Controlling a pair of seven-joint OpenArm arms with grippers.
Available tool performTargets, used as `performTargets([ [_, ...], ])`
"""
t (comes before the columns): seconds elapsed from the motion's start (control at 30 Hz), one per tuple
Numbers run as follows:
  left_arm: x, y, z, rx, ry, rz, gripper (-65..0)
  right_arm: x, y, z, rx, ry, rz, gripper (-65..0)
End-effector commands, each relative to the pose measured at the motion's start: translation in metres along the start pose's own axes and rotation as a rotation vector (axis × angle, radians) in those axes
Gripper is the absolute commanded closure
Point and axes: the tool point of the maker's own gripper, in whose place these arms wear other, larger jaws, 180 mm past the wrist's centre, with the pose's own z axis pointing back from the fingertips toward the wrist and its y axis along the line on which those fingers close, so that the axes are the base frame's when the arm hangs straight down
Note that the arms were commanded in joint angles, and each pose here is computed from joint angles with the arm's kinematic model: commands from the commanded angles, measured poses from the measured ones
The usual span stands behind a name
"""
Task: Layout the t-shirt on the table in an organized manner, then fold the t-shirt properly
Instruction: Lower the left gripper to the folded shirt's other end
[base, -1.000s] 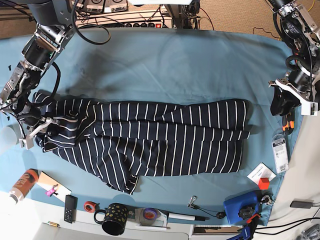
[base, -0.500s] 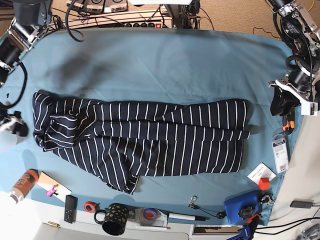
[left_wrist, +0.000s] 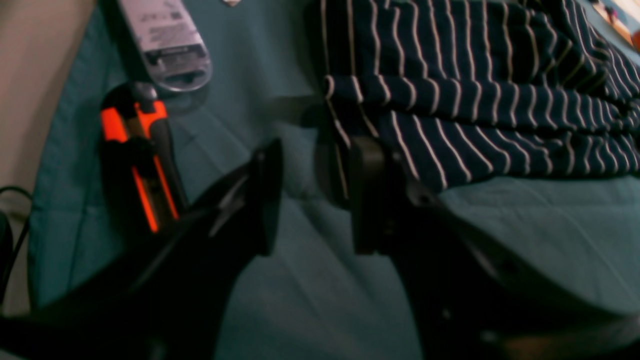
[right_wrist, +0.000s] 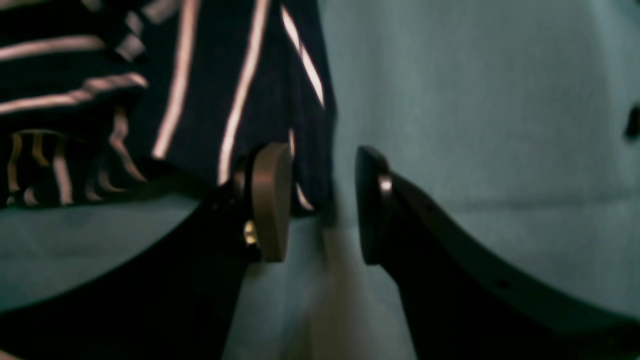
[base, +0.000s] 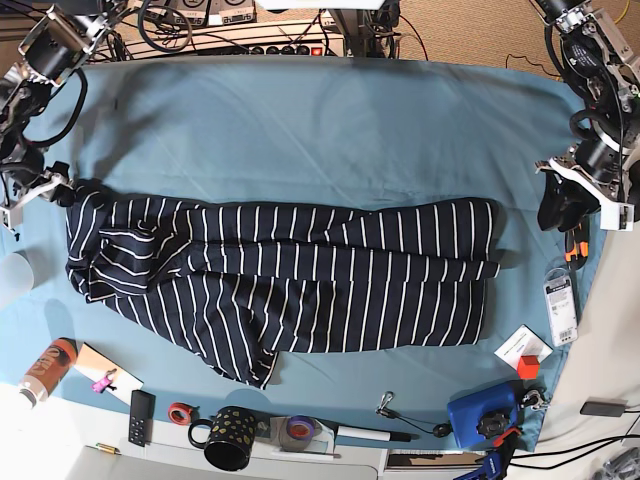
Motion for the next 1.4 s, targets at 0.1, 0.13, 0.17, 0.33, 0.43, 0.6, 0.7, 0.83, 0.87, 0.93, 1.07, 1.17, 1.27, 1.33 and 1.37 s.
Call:
performTargets([
  [0.1,0.012,-0.003,0.003,-0.013,-0.044,-0.022,-25.5,0.023,-0.008,0.005,-0.046,-0.08,0.007,-21.9],
  [0.13,0.012,-0.003,0.003,-0.013,-0.044,-0.022,-25.5,0.024,-0.007,0.005,-0.047,-0.085,0.005,-21.9],
  [0.17,0.013,-0.003,0.003,-0.014,-0.044,-0.021,-25.5,0.023,-0.007,0.004,-0.044,-0.085,0.004,-21.9],
  [0.33,0.013,-0.003,0.003,-0.014,-0.048,-0.021,-25.5,0.025,-0.007,0.005,-0.045,-0.096,0.009,-21.9],
  [0.43,0.015,-0.003,0.003,-0.014,-0.055,-0.021,-25.5,0.024,-0.009,0.008,-0.038,-0.06,0.004,-21.9],
  [0.6,0.015,-0.003,0.003,-0.013,-0.055,-0.021,-25.4,0.057,0.001,0.03,0.097,-0.173,-0.001,-21.9],
  [0.7,0.015,-0.003,0.003,-0.013,-0.055,-0.021,-25.4,0.069,-0.013,0.04,0.058,-0.232,-0.007,-21.9],
  [0.83,0.015,-0.003,0.003,-0.014,-0.055,-0.021,-25.4,0.061,-0.025,0.029,0.055,-0.255,-0.082,-21.9],
  [0.87,0.014,-0.003,0.003,-0.014,-0.055,-0.021,-25.5,0.056,-0.026,0.023,0.069,-0.247,-0.118,-21.9],
  [0.93,0.014,-0.003,0.003,-0.014,-0.054,-0.021,-25.4,0.048,-0.025,0.012,0.106,-0.229,-0.19,-21.9],
  [1.07,0.014,-0.003,0.003,-0.013,-0.055,-0.021,-25.4,0.041,-0.019,-0.007,0.161,-0.199,-0.29,-21.9],
  [1.17,0.014,-0.003,0.003,-0.014,-0.056,-0.02,-25.5,0.037,-0.012,-0.014,0.195,-0.167,-0.323,-21.9],
  [1.27,0.013,-0.005,0.002,-0.016,-0.059,-0.011,-25.5,0.035,-0.006,-0.015,0.222,-0.151,-0.335,-21.9],
  [1.33,0.012,-0.008,0.0,-0.024,-0.061,-0.002,-25.4,0.03,-0.001,-0.015,0.248,-0.123,-0.342,-21.9],
  [1.37,0.01,-0.012,-0.002,-0.032,-0.06,0.004,-25.5,0.028,0.003,-0.014,0.27,-0.106,-0.348,-21.9],
])
